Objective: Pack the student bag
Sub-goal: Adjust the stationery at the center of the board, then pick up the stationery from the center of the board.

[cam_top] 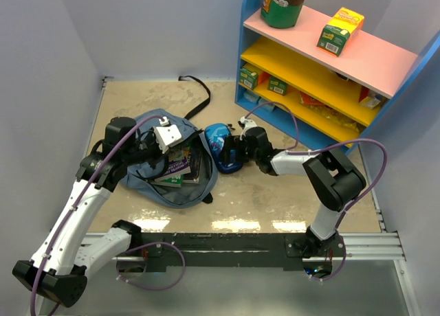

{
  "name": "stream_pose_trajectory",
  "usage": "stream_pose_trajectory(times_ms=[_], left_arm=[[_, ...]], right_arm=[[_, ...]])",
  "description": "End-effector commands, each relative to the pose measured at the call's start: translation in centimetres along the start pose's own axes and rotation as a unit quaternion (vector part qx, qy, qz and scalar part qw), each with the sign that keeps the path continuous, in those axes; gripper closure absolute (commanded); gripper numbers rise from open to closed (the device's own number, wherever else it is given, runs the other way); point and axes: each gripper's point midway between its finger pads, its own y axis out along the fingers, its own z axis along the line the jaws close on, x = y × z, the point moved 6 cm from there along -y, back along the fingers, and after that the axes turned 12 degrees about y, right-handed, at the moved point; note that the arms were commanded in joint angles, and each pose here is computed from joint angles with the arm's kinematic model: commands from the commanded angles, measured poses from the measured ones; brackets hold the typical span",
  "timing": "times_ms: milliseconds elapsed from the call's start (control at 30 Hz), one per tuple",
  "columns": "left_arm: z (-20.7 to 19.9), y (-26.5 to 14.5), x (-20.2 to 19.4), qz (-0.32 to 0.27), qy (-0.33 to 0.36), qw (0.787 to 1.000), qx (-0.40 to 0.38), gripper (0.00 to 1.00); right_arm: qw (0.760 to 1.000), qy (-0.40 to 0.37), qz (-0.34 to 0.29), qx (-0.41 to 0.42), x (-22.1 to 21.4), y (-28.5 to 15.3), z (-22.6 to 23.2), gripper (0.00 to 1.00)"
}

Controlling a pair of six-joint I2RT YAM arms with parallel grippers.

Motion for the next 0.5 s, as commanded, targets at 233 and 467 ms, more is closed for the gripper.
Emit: stream_pose_trajectory(times_ms=[233,467], left_arm=[[1.1,-0.6,2.5,-0.048,0.015,0.999,0.016,1.0],[1.2,-0.7,2.7,-0.051,0.018,0.998,0.015,1.0]], right_arm=[[0.999,0.003,0.036,0.016,-2.5,0.2,-1.0,0.01],[0.995,0.036,0.079,0.042,-6.2,2.7,-2.8,0.03]])
